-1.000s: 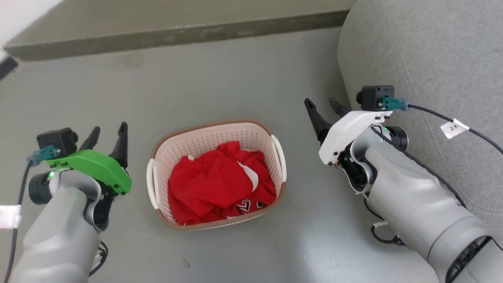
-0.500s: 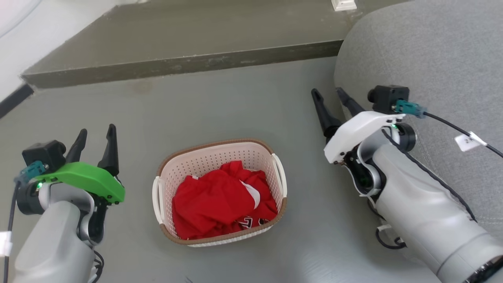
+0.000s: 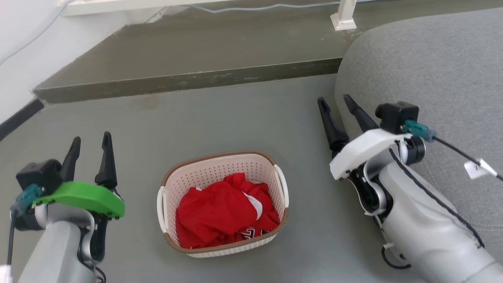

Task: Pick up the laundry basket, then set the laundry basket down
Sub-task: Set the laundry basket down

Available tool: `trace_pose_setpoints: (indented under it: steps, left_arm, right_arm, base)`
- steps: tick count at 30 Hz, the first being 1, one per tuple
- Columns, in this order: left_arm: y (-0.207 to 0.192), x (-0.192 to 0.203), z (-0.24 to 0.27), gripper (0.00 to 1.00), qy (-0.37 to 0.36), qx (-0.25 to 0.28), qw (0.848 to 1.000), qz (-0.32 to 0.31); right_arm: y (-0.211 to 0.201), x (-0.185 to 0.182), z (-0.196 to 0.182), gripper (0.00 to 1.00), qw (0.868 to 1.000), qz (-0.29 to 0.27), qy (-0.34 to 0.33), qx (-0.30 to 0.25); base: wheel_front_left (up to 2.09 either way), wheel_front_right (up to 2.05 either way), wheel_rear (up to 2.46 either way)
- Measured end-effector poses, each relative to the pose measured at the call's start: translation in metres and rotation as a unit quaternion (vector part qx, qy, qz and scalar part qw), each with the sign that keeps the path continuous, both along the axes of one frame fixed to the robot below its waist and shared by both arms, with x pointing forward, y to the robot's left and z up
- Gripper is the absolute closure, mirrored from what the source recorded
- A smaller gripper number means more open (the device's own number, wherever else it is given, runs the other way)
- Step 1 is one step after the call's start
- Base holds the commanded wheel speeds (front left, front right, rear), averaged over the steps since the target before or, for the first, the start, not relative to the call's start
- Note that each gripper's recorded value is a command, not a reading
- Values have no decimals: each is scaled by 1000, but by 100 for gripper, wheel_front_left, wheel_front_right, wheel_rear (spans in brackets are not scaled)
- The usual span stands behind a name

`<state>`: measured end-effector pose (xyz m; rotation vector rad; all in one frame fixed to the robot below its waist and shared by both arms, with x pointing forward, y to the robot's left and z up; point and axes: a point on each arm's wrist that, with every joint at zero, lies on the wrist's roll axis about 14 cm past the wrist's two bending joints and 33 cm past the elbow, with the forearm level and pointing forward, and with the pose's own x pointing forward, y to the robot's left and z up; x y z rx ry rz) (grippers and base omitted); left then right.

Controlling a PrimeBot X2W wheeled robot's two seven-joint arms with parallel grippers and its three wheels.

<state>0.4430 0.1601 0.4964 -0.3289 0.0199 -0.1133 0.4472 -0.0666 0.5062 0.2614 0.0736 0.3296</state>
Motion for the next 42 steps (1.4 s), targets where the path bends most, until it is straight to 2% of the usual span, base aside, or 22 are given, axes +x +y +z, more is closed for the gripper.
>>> trace_pose_setpoints:
  steps: [8, 23, 42]
  left_arm:
    - [-1, -21, -2, 0, -4, 8, 1000, 4]
    - [-2, -34, 6, 0, -24, 12, 1000, 16]
    - [3, -44, 1, 0, -20, -16, 999, 38]
  right_arm:
    - [-11, -14, 5, 0, 1000, -21, -18, 2]
    - [-15, -33, -3, 0, 999, -27, -22, -14]
    - [-17, -41, -12, 0, 999, -38, -13, -10]
  base:
    - [0, 0, 0]
    - [0, 0, 0]
    - [0, 0, 0]
